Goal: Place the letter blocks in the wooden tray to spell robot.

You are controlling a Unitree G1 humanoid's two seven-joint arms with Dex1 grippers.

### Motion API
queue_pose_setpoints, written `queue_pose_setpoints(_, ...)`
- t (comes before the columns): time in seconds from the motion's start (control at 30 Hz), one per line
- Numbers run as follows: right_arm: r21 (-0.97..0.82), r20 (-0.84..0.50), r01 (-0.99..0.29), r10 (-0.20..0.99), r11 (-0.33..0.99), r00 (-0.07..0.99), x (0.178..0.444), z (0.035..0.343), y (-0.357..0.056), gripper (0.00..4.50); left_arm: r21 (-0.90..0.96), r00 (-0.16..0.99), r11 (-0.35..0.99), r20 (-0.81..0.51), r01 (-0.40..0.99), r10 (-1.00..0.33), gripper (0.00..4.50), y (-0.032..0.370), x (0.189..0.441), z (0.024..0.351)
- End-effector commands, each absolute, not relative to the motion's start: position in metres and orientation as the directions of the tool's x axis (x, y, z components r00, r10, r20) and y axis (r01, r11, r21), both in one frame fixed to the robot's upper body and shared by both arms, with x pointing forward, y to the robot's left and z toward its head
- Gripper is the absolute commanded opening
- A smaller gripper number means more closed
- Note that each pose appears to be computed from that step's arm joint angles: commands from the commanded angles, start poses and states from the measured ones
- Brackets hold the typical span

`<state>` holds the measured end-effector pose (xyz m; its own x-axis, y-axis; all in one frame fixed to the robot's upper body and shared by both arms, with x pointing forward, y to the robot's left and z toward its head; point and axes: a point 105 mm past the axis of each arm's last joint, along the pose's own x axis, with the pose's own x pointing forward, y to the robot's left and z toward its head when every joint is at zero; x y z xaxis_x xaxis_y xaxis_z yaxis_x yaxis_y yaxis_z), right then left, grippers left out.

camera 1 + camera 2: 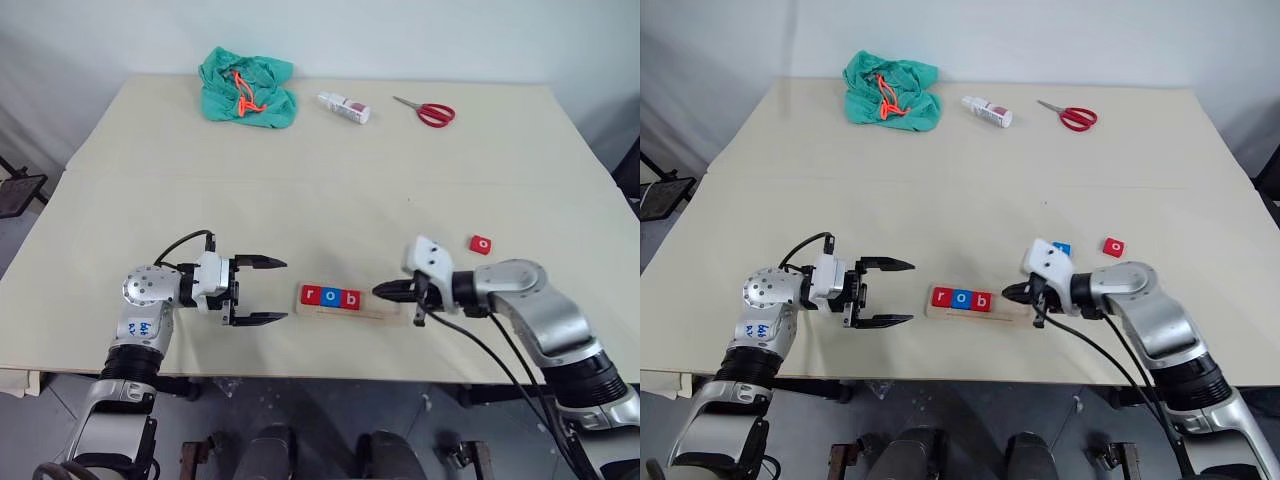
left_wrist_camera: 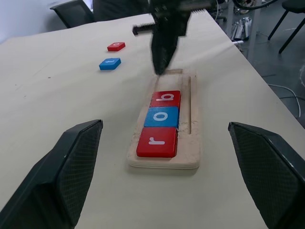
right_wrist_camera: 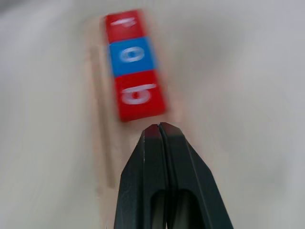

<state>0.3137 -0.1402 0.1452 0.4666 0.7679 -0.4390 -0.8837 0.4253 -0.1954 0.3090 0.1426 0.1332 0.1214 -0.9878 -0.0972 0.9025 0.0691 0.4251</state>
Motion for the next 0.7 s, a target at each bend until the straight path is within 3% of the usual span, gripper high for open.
queue_pose_setpoints(0.03, -0.238, -0.389, -0.825, 0.728, 0.513, 0.565, 0.313, 0.163, -0.163, 1.11, 0.448, 0.11, 0.062, -0.083, 0.892, -0.99, 4.5, 0.14, 0.308, 0.138)
queue_pose_setpoints(0.17, -0.28, -0.33, -0.654, 0.57, 0.702, 0.753, 0.316, 0.166, -0.208, 2.46, 0.445, 0.098, 0.051, -0.083, 0.894, -0.992, 4.5, 0.138, 0.312, 0.138)
queue_pose_setpoints(0.37, -0.282, -0.272, -0.46, 0.389, 0.842, 0.88, 0.306, 0.165, -0.245, 4.36, 0.439, 0.076, 0.033, -0.081, 0.898, -0.994, 4.5, 0.135, 0.314, 0.138)
queue_pose_setpoints(0.6, -0.209, -0.225, -0.18, 0.132, 0.961, 0.965, 0.288, 0.15, -0.283, 4.46, 0.434, 0.06, 0.017, -0.084, 0.901, -0.995, 4.5, 0.133, 0.316, 0.137)
queue_pose_setpoints(0.7, -0.158, -0.192, -0.119, 0.088, 0.98, 0.977, 0.283, 0.148, -0.287, 4.46, 0.433, 0.056, 0.014, -0.084, 0.901, -0.995, 4.5, 0.132, 0.316, 0.136)
